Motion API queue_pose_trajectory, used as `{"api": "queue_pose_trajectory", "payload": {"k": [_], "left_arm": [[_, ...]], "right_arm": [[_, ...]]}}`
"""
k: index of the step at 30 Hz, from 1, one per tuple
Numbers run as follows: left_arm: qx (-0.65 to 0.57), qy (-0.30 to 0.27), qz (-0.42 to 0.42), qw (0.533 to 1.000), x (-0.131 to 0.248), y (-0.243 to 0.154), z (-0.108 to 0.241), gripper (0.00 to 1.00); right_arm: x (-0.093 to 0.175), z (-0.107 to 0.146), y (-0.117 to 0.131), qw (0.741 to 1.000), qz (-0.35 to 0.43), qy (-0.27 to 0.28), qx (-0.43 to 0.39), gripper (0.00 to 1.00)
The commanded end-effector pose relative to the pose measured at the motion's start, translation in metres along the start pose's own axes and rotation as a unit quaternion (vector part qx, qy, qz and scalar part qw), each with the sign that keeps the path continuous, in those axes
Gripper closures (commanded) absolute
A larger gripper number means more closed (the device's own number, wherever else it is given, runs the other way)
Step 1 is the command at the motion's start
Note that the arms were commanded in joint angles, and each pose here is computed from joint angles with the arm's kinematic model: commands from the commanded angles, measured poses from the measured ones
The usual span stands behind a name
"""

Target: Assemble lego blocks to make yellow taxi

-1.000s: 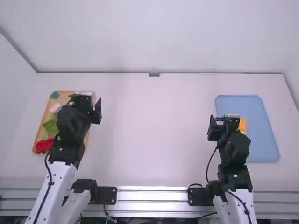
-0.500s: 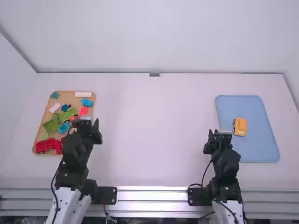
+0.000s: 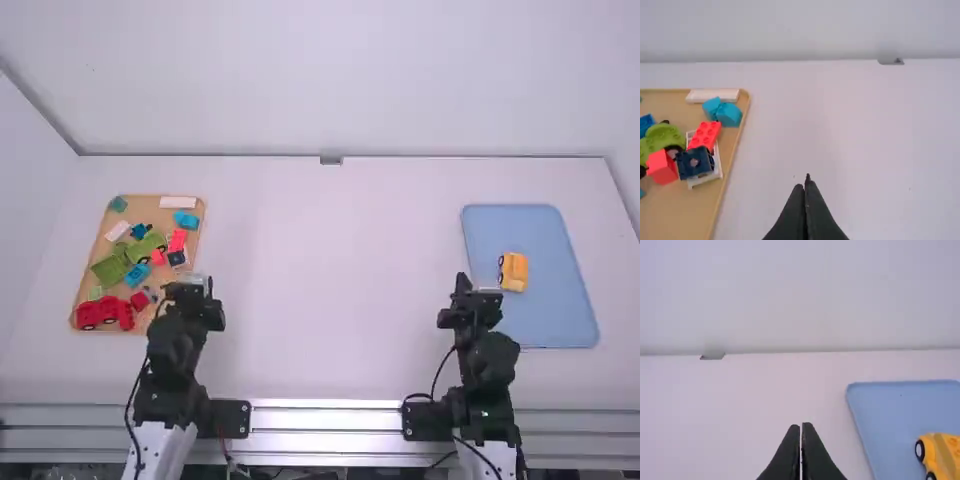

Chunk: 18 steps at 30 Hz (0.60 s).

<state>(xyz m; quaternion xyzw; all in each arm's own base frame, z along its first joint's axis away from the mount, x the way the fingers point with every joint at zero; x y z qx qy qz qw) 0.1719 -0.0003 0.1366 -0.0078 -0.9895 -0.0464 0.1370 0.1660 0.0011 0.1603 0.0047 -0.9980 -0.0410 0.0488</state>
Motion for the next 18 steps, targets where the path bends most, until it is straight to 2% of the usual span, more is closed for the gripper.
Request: {"api": "queue_pose_trajectory", "payload": {"k": [1,12,18], "left_arm": [[0.003,-0.009,-0.002,1.000,0.000,0.000,0.003,1.00],[0.003,-0.073,-0.008,0.997,0.009,0.002,-0.014,1.00],[0.003,-0.085,-0.009,0.996,0.011,0.002,-0.017,1.00]], "right_arm": [[0.000,0.004,0.000,1.000,-0.001,0.004,-0.003,1.00],[0.000,0.004,0.000,1.000,-0.001,0.004,-0.003,1.00],[0.000,0.004,0.000,1.000,-0.001,0.004,-0.003,1.00]]}}
Point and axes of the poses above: each hand's point on the last joint's axis, 136 mm out from that joint toward the fingers, its own x axis back along the fingers, its own y axis along the line the jaws close on, z = x × y, the point moved 8 cm from there along x, back along the fingers, and after that the axes turned 5 degrees about -x, right-handed, at the moved point
